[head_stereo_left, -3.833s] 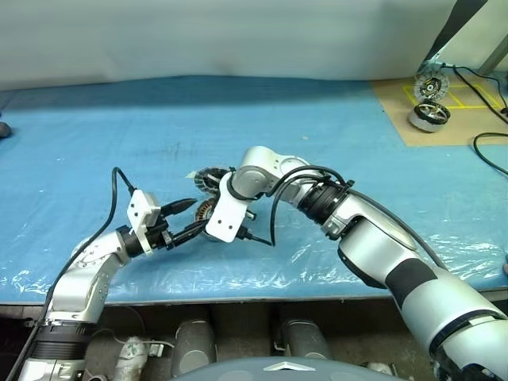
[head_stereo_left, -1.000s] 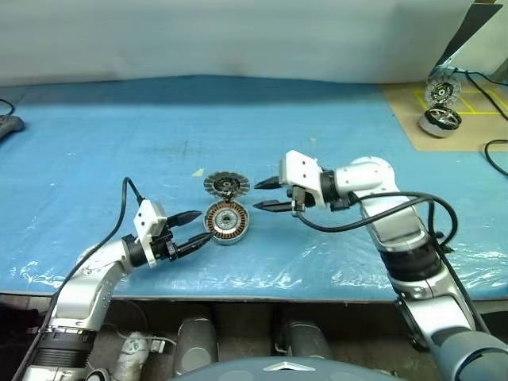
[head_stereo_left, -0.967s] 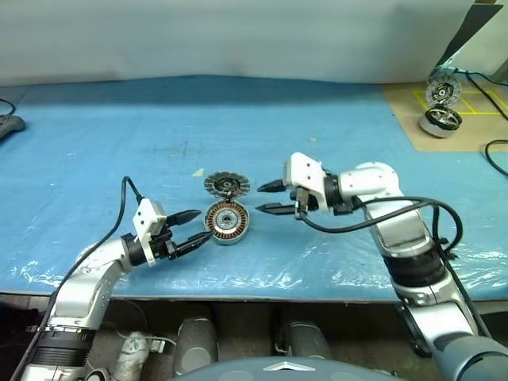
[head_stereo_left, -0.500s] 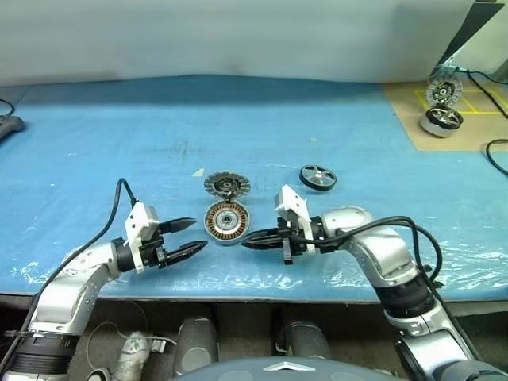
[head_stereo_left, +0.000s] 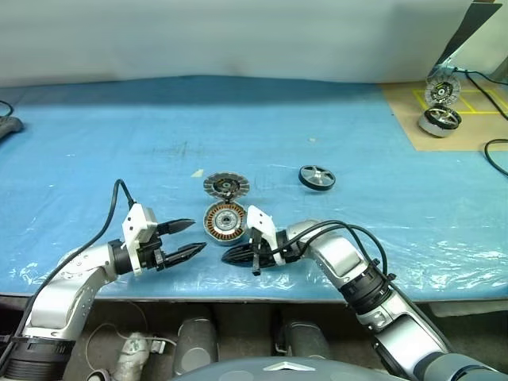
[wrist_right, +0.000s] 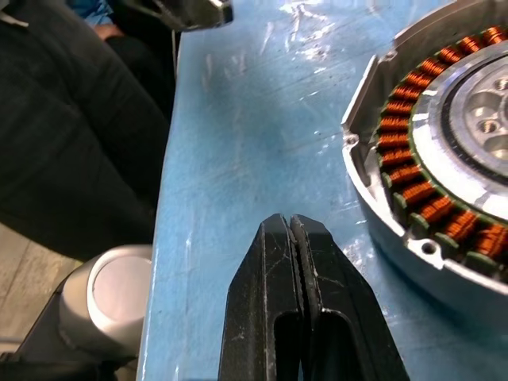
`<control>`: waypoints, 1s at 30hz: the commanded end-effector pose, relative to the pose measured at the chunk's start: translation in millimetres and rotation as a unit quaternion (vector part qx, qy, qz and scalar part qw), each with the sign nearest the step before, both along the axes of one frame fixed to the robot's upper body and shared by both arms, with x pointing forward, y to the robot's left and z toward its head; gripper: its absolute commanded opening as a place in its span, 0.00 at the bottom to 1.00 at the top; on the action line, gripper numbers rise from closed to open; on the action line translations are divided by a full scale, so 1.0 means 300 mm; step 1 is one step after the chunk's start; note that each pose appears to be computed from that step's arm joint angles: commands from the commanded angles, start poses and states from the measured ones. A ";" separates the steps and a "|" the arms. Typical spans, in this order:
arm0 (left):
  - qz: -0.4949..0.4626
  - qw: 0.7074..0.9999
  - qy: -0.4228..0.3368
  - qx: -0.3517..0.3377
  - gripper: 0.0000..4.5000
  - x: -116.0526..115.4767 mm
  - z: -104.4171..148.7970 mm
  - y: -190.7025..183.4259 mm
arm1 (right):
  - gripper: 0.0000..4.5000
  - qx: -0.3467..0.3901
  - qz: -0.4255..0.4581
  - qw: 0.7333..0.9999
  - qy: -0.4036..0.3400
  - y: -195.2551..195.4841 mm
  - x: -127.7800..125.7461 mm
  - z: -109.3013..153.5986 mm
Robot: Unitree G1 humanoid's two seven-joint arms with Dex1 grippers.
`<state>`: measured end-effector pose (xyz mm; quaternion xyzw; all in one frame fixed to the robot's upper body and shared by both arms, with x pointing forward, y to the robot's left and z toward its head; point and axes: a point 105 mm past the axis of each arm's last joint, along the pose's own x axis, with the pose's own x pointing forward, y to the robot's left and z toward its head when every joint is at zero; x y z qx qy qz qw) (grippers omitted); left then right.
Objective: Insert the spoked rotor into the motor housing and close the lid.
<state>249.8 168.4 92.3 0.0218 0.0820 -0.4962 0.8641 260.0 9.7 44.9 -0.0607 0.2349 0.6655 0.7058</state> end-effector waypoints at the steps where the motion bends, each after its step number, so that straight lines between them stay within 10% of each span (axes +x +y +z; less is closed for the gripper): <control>1: -0.005 1.000 -0.019 -0.004 0.75 0.011 0.029 -0.013 | 0.01 0.007 -0.047 0.999 0.011 -0.001 0.041 -0.007; 18: -0.031 0.999 -0.031 -0.019 0.75 0.076 0.028 -0.072 | 0.01 0.037 -0.206 0.978 -0.026 -0.109 0.210 0.061; 30: -0.039 0.998 -0.036 -0.029 0.75 0.095 0.016 -0.099 | 0.01 0.026 -0.148 0.988 -0.046 -0.125 0.135 0.103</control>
